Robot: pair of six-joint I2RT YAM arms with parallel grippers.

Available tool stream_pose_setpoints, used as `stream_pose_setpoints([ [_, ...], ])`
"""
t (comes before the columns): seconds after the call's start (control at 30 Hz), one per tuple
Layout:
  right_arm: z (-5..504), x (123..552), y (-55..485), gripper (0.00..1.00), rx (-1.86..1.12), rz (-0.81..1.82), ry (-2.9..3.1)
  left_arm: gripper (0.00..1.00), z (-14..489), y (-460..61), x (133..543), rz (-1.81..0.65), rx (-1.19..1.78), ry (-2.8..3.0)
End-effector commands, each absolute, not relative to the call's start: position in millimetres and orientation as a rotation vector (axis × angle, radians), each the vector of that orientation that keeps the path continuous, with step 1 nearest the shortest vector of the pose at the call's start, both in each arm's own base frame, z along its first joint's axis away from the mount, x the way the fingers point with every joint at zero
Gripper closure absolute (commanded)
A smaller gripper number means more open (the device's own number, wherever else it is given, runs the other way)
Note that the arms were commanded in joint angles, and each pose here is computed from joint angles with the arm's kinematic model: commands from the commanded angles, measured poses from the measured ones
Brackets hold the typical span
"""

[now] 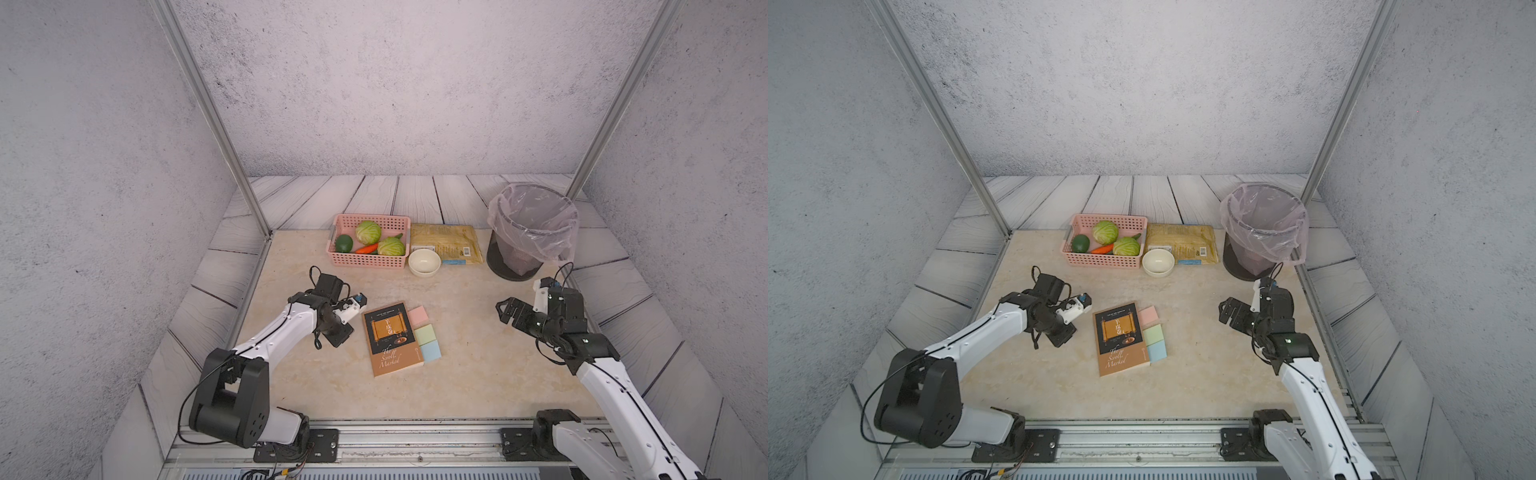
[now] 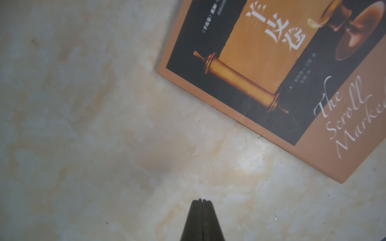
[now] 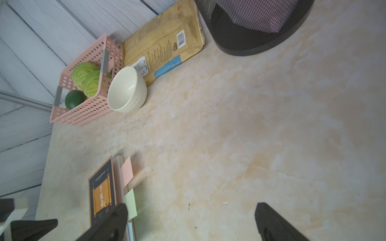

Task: Peel off the used sticky note
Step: Adjust the book at the center of the board.

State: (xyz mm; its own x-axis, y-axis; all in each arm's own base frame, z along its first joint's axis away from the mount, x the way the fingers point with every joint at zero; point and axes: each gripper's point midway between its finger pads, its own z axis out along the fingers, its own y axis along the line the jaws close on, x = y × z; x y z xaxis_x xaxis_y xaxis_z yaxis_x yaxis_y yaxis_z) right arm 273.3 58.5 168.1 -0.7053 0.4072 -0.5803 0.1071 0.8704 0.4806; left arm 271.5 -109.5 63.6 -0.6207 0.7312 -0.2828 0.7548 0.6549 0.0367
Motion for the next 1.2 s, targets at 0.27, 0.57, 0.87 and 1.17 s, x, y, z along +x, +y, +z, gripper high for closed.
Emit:
stream_pose_setpoints([
  [0.27, 156.2, 254.9, 79.1, 0.0, 0.275, 0.601, 2.41, 1.0, 44.1, -143.5, 286.1, -0.117, 1.275, 2.644],
  [0.57, 148.3, 246.9, 98.9, 0.01, 0.168, 0.556, 2.488, 1.0, 29.8, -167.3, 297.9, -0.176, 1.35, 2.674],
  [0.87, 152.6, 237.6, 136.6, 0.01, 0.055, 0.659, 2.519, 1.0, 21.9, -186.0, 307.0, -0.221, 1.354, 2.689],
  [1.17, 154.3, 222.5, 180.2, 0.01, -0.075, 0.824, 2.538, 1.0, 15.8, -212.4, 310.1, -0.28, 1.403, 2.678],
])
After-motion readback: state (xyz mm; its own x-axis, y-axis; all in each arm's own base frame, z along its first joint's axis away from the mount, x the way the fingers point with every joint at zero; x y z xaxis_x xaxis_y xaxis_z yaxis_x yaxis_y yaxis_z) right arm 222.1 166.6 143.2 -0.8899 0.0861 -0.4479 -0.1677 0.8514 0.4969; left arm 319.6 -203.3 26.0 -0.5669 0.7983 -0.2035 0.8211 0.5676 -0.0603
